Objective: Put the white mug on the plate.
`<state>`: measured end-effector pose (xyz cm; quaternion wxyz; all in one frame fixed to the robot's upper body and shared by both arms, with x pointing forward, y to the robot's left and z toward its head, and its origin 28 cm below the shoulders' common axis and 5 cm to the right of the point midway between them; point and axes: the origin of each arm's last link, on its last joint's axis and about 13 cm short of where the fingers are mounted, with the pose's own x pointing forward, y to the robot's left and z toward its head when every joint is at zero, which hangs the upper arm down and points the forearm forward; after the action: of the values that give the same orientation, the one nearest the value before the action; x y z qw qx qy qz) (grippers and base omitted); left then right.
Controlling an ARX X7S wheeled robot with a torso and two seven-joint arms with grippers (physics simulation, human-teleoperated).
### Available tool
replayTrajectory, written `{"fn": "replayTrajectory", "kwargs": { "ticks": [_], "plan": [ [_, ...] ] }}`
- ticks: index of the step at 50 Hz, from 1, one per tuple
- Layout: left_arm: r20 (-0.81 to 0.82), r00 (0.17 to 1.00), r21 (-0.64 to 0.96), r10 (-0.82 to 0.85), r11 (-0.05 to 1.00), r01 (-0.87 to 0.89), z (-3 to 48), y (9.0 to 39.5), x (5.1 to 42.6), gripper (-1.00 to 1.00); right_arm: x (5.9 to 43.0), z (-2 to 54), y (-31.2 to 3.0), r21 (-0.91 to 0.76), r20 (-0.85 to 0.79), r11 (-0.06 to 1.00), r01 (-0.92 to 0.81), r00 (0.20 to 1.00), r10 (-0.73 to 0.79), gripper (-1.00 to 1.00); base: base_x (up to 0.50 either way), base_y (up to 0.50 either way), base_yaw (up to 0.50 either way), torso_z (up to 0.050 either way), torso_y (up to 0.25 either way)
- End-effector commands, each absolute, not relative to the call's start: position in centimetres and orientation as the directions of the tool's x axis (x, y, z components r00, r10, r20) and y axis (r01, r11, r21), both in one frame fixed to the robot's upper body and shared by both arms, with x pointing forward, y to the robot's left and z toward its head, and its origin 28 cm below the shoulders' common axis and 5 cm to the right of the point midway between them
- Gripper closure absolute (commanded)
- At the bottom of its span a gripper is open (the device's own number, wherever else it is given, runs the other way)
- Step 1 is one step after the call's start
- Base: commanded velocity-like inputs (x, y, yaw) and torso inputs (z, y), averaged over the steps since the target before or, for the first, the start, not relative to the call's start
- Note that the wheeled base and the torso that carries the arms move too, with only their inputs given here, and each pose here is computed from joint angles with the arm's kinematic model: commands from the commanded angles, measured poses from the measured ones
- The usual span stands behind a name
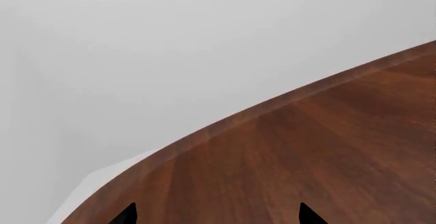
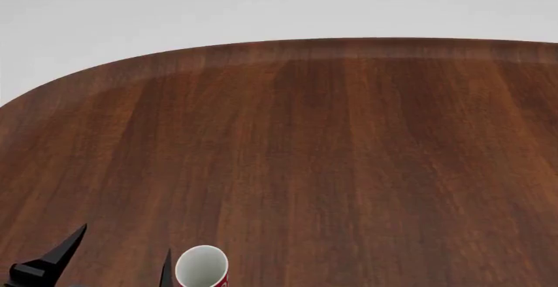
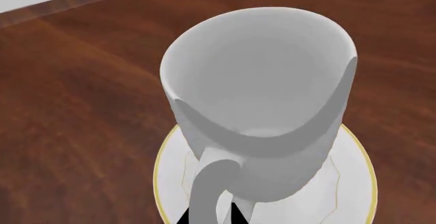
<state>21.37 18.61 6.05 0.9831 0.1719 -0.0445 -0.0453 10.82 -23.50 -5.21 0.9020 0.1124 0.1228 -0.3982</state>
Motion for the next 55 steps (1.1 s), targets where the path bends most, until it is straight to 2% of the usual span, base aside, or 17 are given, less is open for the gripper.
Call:
{"fn": "replayTrajectory", "kwargs": {
  "ticks": [1,25,26,39,55],
  "plan": [
    [0.073,0.992,0.342,-0.106,0.937,0.075,6.1,18.6,21.3,-1.0,11.1,-5.5,-23.5,0.093,-0.309,0.667,0.739,0.658,-0.686,1.0,0.0,0.0,0.0,0.0,0.0],
    [0.089,0.99,0.348,-0.109,0.935,0.071,6.6,18.5,21.0,-1.0,11.3,-5.9,-23.5,0.087,-0.328,0.667,0.74,0.654,-0.682,1.0,0.0,0.0,0.0,0.001,0.0],
    [0.091,0.99,0.351,-0.109,0.934,0.07,6.6,18.5,20.9,-1.0,11.3,-5.8,-23.5,0.083,-0.33,0.668,0.74,0.653,-0.682,-1.0,0.0,0.0,0.0,0.0,0.0],
    [0.111,0.986,0.351,-0.124,0.933,0.078,7.4,18.3,20.2,-1.0,11.0,-4.7,-23.4,0.096,-0.303,0.659,0.746,0.653,-0.694,-1.0,0.0,0.0,0.0,0.0,0.0],
    [0.093,0.988,0.34,-0.123,0.937,0.084,6.9,18.5,20.4,-1.0,11.2,-0.7,-21.9,0.096,-0.18,0.695,0.713,0.699,-0.692,-1.0,0.0,0.0,0.0,0.0,0.0]
  ]
}}
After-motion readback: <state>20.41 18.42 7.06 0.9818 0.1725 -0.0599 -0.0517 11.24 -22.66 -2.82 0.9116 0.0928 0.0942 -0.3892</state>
